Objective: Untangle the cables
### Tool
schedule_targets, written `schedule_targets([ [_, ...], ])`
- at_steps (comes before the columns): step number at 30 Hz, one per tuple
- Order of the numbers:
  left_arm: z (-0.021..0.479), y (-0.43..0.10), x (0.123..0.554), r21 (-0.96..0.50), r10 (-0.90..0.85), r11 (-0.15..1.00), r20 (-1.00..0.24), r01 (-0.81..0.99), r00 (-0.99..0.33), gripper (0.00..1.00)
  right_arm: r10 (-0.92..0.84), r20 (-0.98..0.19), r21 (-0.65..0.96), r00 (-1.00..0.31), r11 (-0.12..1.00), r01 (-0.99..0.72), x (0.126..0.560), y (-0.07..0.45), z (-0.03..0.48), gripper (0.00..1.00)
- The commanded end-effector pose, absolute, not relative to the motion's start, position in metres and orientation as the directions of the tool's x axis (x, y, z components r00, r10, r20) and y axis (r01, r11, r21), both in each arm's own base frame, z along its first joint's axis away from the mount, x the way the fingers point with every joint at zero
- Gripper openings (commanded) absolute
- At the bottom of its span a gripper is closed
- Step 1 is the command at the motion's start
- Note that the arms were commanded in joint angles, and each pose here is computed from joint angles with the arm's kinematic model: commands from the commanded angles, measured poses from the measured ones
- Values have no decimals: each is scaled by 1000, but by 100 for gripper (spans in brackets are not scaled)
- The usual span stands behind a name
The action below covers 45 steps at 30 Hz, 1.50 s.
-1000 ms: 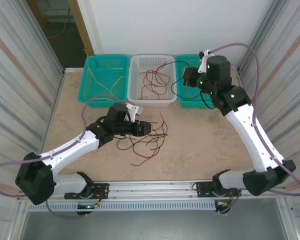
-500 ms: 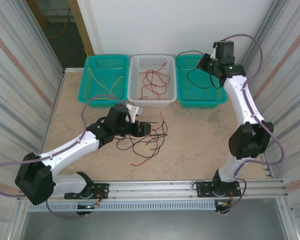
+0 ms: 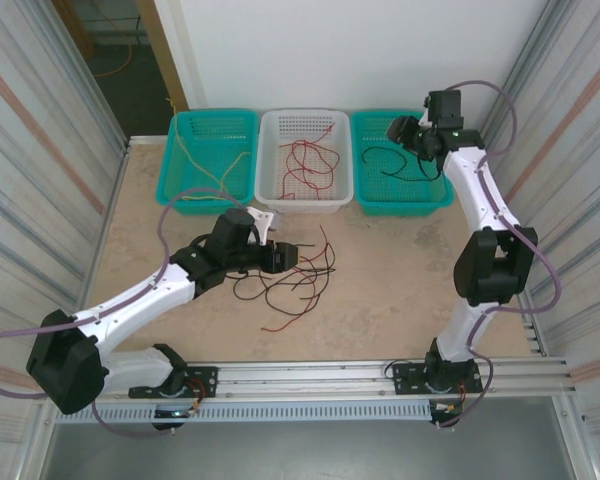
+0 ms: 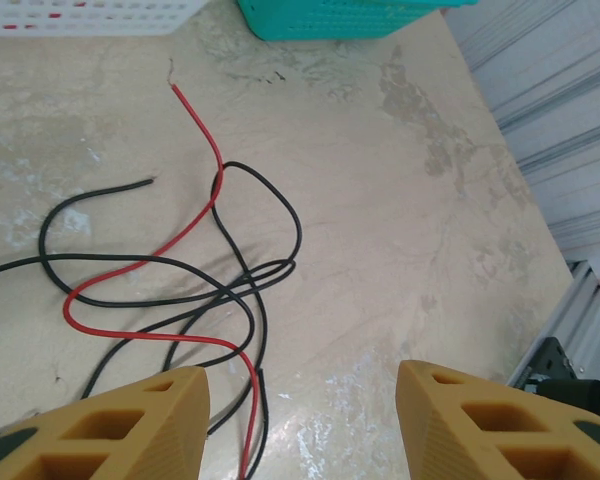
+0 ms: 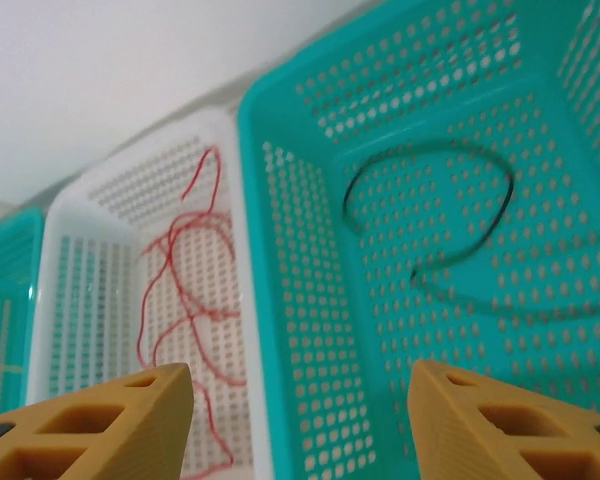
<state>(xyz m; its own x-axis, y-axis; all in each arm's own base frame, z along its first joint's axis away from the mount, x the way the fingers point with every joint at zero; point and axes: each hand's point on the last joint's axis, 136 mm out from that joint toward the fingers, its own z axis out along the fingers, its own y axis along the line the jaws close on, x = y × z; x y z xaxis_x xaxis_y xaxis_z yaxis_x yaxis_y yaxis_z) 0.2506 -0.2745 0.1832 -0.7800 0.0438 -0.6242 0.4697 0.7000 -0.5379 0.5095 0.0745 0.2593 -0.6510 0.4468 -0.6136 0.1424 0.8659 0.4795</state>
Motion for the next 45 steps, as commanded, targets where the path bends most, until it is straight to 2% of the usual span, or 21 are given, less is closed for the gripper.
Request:
schedule_targets([
  [1,193,-268,256,-486,48,729,-667,483,-744,54,386,-646,485,-659,874,36,469,107,275,59],
  [9,188,-257,263,-456,30,767,-677,452,-736,56,206,-576,442,-791,892,-90,359,191,188,59],
  [14,185,-251,266,-451,31,779,-667,435,-745,59,187,-514,433,-837,899,-65,321,208,144,60],
  [22,176,-251,271,-503,6,757,-634,418,-773,59,153,-447,399,-881,916,-43,305,218,107,59],
  [33,167,-253,272,-505,34,752,-610,423,-791,57,169,-411,375,-896,927,3,313,223,105,63],
  [37,172,-250,272,-504,40,754,-605,421,-795,56,151,-407,368,-901,930,-11,313,230,95,59],
  [39,177,-249,271,-508,27,753,-611,418,-791,56,139,-391,358,-910,933,-12,314,232,85,50],
  [45,187,-245,269,-536,-22,750,-607,389,-794,56,118,-372,338,-921,941,-16,311,231,72,32],
])
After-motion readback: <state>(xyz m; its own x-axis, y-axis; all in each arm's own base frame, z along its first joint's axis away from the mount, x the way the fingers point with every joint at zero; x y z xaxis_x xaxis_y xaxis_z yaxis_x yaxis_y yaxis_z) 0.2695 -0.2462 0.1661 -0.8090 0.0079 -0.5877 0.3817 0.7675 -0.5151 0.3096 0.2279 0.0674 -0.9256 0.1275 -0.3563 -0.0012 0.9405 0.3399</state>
